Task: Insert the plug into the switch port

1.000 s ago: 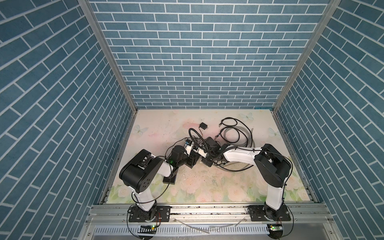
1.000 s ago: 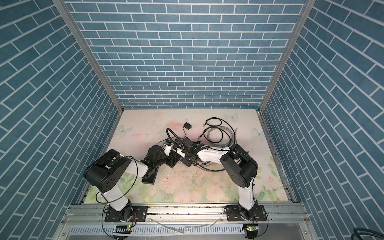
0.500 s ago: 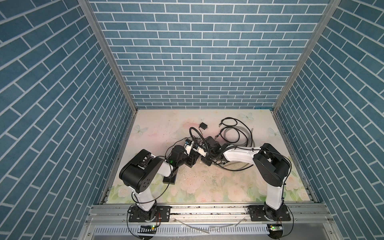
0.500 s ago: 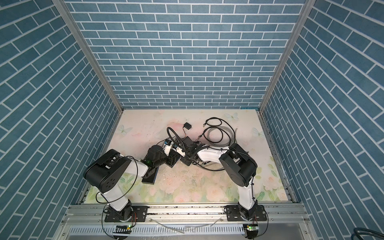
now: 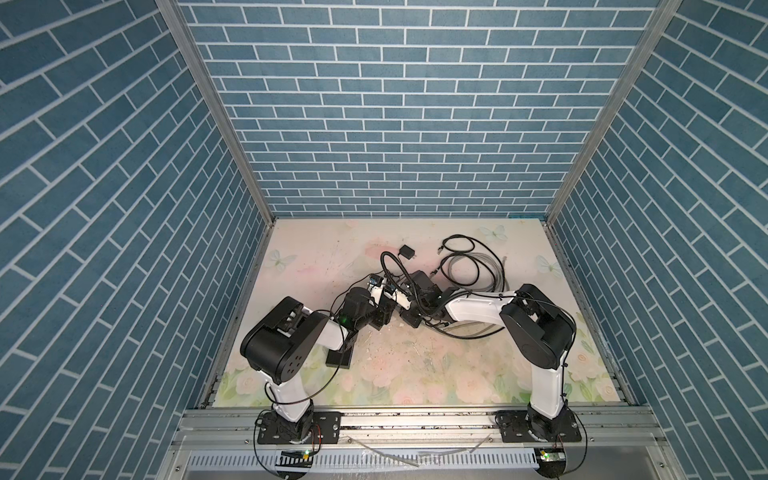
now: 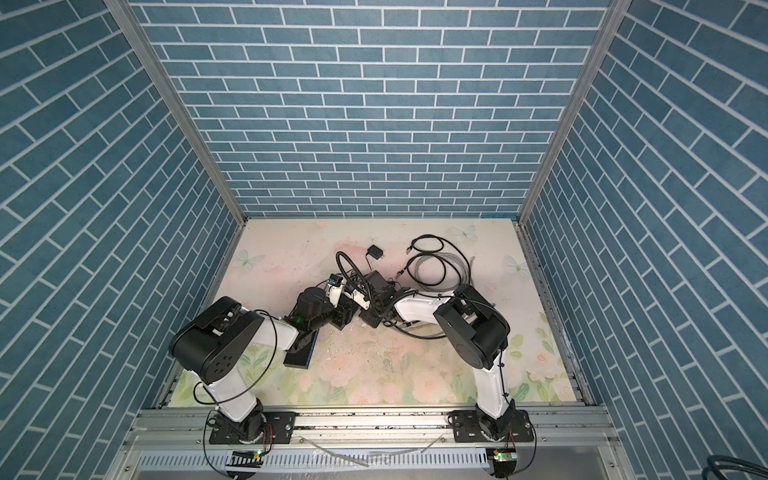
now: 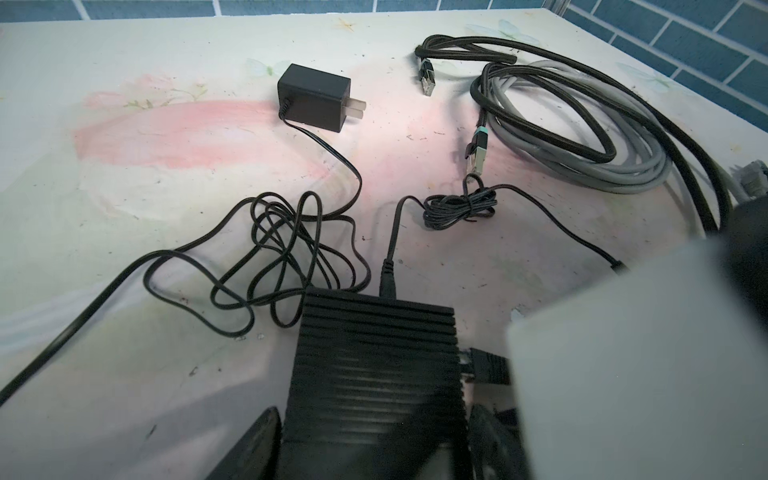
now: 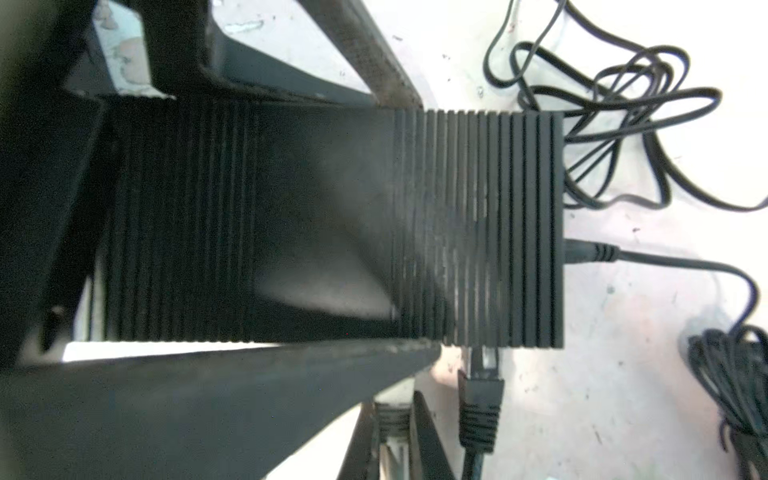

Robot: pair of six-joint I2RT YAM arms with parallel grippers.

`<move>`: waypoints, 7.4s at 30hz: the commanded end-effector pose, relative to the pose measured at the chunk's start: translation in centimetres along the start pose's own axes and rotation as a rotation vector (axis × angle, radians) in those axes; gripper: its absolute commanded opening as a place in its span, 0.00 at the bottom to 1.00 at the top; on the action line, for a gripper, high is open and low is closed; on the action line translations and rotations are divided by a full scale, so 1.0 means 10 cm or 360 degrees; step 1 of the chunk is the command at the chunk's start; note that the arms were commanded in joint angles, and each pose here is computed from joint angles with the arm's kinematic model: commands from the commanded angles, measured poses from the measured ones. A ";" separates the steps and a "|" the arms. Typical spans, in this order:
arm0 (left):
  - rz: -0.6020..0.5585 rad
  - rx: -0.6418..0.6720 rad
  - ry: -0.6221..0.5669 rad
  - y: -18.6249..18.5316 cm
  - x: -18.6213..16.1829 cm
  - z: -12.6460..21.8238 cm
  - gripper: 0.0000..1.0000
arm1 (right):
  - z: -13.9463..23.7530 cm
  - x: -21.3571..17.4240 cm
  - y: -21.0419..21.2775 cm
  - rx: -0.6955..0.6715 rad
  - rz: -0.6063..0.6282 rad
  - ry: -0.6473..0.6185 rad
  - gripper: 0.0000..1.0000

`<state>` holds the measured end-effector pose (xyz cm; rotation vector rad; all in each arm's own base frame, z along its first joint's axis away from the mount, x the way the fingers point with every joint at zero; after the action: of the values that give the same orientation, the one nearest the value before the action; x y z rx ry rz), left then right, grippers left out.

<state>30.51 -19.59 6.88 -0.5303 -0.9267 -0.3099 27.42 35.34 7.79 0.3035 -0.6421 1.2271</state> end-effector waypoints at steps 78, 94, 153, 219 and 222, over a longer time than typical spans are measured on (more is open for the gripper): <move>0.0196 0.0152 -0.0343 -0.03 0.39 0.56 1.00 | 0.29 -0.37 0.29 -0.0075 -0.0059 -0.0151 0.19; 0.0327 0.0239 -0.0232 -0.01 0.65 0.60 1.00 | 1.22 -0.02 -0.38 -0.0187 0.0028 -0.0164 0.34; 0.0123 0.0191 -0.0206 -0.03 0.47 0.74 1.00 | 1.00 -1.57 -0.81 0.0234 0.0230 0.0451 0.17; -0.0727 -0.0906 0.0164 -1.24 0.29 0.41 0.58 | 1.47 -0.62 -0.10 -0.0257 0.0814 -0.0277 0.00; -0.0699 -0.0925 0.0213 -1.23 0.24 0.37 0.57 | 1.49 -0.63 -0.09 -0.0254 0.0848 -0.0282 0.00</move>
<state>23.95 -27.74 15.20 -0.7856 -0.8957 -1.0077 23.18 22.18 15.62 0.1167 -0.9810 1.6272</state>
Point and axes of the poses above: each gripper's point midway between its finger pads, its own z axis back along the fingers, its own y axis along the line the jaws close on, x = y × z, the point moved 6 cm from there along z, back along the fingers, and after that the axes turned 7 degrees about z, right-handed, at the moved point
